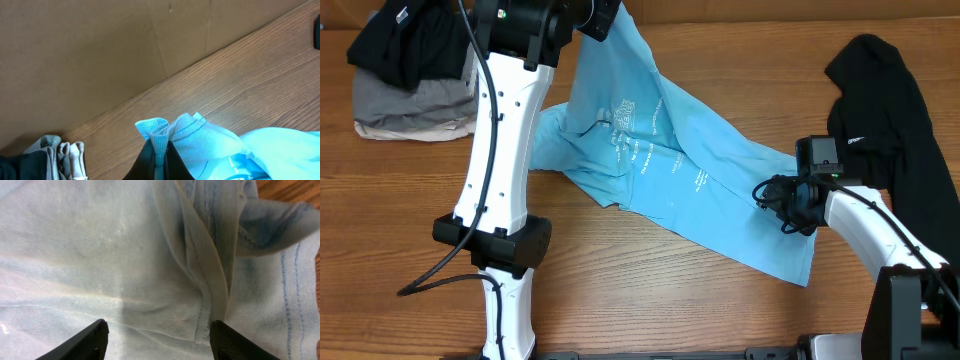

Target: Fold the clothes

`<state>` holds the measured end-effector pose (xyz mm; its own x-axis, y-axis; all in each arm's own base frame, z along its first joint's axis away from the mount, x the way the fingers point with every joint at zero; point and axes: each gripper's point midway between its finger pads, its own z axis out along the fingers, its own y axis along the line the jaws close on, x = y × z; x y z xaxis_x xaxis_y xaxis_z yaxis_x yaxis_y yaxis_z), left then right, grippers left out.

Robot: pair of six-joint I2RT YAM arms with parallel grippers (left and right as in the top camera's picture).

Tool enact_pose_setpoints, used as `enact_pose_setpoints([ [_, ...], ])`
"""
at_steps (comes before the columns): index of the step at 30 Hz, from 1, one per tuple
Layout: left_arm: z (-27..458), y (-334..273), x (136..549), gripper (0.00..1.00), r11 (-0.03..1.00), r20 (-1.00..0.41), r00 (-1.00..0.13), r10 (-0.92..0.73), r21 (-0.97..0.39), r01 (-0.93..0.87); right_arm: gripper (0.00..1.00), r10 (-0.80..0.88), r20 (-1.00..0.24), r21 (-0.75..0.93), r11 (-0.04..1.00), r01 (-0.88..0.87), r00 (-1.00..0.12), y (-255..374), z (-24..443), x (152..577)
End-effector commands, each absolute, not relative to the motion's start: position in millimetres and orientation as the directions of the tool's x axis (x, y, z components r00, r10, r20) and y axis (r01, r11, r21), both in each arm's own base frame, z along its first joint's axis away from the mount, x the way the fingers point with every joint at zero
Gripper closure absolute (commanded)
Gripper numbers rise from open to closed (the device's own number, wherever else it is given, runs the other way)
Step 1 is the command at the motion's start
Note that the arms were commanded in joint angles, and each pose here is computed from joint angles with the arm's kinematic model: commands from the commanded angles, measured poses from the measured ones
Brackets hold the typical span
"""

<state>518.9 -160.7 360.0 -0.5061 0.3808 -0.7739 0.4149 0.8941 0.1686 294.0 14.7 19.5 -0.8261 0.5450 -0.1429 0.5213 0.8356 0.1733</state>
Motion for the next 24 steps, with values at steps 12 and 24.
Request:
enact_pose_setpoints([
  [12, 361, -155, 521, 0.96, 0.894, -0.771, -0.503, 0.392, 0.189, 0.406, 0.32, 0.542, -0.150, 0.093, 0.840, 0.534, -0.827, 3, 8, 280],
  [24, 361, -155, 521, 0.96, 0.894, -0.771, -0.502, 0.391, 0.189, 0.407, 0.35, 0.545, -0.159, 0.123, 0.838, 0.531, -0.823, 6, -1, 279],
])
